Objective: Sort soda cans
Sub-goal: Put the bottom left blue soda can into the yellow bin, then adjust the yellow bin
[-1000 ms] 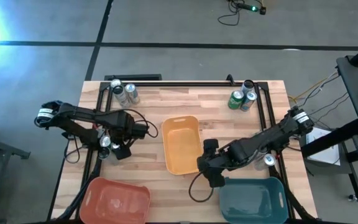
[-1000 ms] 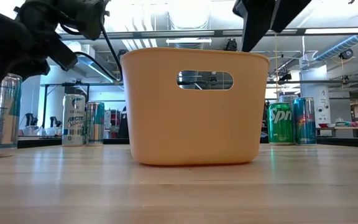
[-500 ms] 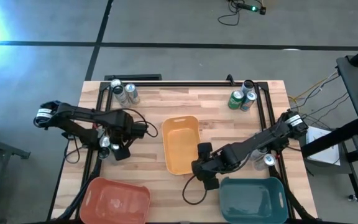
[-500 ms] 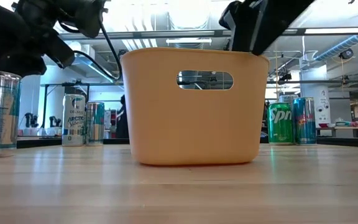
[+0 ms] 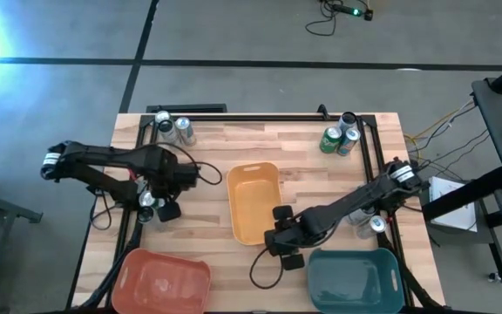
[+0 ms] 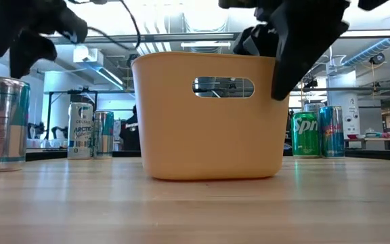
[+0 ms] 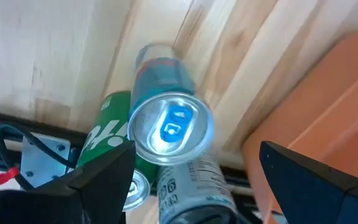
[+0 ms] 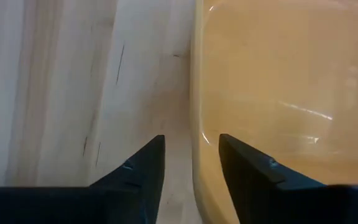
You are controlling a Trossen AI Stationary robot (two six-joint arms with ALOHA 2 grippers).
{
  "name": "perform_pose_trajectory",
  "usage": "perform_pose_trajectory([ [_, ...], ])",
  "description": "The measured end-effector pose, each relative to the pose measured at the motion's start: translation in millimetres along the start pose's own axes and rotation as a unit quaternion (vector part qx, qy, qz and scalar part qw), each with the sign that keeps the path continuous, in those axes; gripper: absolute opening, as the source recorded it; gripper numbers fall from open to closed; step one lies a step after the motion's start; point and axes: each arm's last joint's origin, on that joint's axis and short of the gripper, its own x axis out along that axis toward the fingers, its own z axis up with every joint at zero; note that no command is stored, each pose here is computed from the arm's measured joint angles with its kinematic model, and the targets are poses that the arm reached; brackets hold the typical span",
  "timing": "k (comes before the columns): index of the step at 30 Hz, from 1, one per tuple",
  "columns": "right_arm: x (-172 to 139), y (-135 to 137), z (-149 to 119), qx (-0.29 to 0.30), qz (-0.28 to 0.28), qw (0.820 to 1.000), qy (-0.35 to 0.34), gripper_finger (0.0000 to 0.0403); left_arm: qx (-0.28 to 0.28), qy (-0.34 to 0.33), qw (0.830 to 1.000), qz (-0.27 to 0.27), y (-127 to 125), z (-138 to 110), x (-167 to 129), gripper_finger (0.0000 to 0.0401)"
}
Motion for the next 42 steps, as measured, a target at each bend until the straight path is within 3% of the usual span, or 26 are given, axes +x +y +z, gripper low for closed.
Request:
perform_pose_trajectory([
  [8, 2, -5, 3, 0.007, 0.005, 1.000, -0.005, 0.0028, 0.001, -0.076, 0.997, 0.002, 0, -11, -32, 0.0326],
  [10, -1, -8, 2, 0.013, 0.004, 1.000, -0.001, 0.0016, -0.005, -0.098, 0.995, 0.002, 0, -15, -40, 0.0326],
  [18, -37, -50, 20, 0.054, -0.008, 0.998, -0.030, 0.0010, -0.022, -0.224, 0.974, -0.006, 2, -30, -78, 0.0326],
  [24, -33, -84, 18, -0.004, -0.028, 1.000, -0.008, 0.0009, -0.029, -0.301, 0.953, -0.010, 6, -45, -102, 0.0326],
  [29, -30, -83, 16, -0.005, 0.008, 1.000, -0.003, 0.0009, -0.042, -0.327, 0.944, -0.028, 10, -57, -111, 0.0326],
  [42, -15, -84, 10, 0.011, 0.014, 1.000, -0.004, 0.0013, -0.026, -0.360, 0.933, -0.012, 13, -63, -115, 0.0327],
])
